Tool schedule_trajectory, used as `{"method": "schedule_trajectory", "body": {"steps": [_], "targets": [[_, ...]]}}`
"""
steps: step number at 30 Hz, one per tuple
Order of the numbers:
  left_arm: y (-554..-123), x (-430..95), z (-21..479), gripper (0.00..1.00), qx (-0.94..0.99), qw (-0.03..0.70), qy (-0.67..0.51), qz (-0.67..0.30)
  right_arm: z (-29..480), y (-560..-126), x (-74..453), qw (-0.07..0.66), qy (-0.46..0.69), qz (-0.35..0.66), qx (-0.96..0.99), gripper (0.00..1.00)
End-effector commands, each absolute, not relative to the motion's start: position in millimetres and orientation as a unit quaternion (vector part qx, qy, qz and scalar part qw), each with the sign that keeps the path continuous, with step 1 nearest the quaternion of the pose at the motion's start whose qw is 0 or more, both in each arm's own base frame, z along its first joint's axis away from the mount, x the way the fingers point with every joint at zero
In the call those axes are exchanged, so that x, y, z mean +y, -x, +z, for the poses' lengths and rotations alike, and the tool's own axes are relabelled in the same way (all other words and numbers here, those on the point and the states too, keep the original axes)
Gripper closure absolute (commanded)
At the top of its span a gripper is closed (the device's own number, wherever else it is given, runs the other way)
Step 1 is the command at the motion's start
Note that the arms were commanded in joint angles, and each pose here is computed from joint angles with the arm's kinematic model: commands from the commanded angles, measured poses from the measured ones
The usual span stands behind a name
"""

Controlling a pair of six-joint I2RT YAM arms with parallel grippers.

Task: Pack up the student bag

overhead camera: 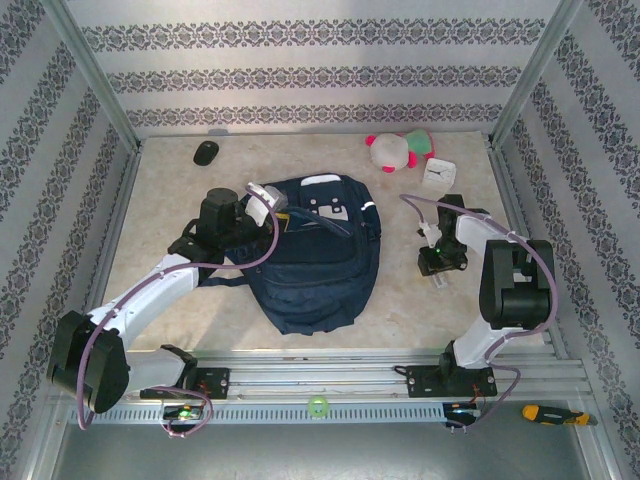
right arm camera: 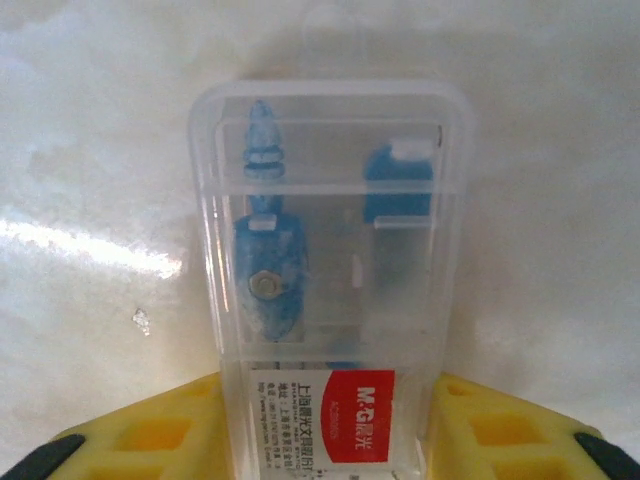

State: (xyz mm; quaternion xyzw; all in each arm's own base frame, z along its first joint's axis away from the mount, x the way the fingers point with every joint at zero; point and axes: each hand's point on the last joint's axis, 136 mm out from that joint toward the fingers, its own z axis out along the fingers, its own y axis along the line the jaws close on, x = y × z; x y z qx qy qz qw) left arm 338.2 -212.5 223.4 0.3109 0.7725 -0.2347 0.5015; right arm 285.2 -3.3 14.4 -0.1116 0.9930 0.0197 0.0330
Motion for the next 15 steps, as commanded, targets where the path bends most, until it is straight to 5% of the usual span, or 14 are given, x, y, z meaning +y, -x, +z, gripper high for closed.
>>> {"method": "schedule_trajectory", "body": {"steps": [1, 7, 15], "targets": [[-350.8, -208.6, 268.6, 0.93, 0.732, 0.57, -0.289, -0.236, 24.2, -294.1, 1.7, 0.056, 0.118, 0.022, 0.991, 0.67], [-348.6, -208.5, 270.4, 0.93, 0.736, 0.565, -0.282, -0.244, 106.5, -307.0, 36.7, 0.209, 0.163, 0.072, 0.962, 0.67], [-343.6, -210.0, 270.8, 0.93, 0.745, 0.55, -0.264, -0.27, 277.2, -276.9, 141.3, 0.564, 0.359, 0.213, 0.712, 0.72]]}}
